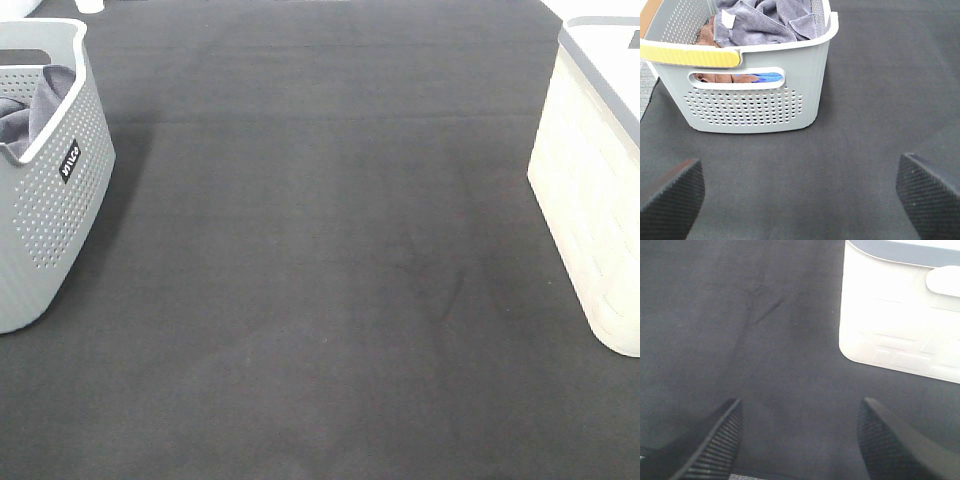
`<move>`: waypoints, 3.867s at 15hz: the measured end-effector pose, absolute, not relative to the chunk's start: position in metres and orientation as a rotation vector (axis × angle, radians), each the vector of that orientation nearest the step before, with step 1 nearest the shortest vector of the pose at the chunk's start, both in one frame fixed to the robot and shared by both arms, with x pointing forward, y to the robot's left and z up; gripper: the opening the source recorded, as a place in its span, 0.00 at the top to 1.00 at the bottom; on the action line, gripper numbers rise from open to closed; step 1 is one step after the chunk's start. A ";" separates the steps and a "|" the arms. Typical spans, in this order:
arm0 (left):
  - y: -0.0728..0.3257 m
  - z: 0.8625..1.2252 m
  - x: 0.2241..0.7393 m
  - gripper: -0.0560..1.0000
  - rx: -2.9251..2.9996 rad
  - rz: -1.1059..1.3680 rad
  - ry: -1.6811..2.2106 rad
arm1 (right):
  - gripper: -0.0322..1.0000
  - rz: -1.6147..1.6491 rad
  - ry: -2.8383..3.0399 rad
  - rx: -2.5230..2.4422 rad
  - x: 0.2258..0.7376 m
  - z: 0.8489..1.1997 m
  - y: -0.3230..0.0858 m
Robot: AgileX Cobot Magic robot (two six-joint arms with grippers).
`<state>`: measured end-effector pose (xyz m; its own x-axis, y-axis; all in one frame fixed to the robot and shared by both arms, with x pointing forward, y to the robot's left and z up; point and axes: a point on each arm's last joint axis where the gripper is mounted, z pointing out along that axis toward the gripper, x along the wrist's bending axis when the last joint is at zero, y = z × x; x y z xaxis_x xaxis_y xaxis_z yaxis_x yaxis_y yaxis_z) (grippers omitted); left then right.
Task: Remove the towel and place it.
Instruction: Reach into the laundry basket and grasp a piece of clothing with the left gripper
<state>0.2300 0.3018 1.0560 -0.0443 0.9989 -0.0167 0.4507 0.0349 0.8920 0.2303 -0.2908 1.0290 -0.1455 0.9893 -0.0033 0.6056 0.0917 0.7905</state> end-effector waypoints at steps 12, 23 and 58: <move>0.302 1.056 0.230 0.01 1.505 0.959 1.589 | 0.35 0.887 1.815 1.565 0.230 1.029 -0.291; 0.302 1.056 0.230 0.01 1.505 0.959 1.589 | 0.35 0.887 1.815 1.565 0.230 1.029 -0.291; 0.303 1.112 0.262 0.01 1.670 0.960 1.576 | 0.35 0.887 1.815 1.565 0.230 1.029 -0.291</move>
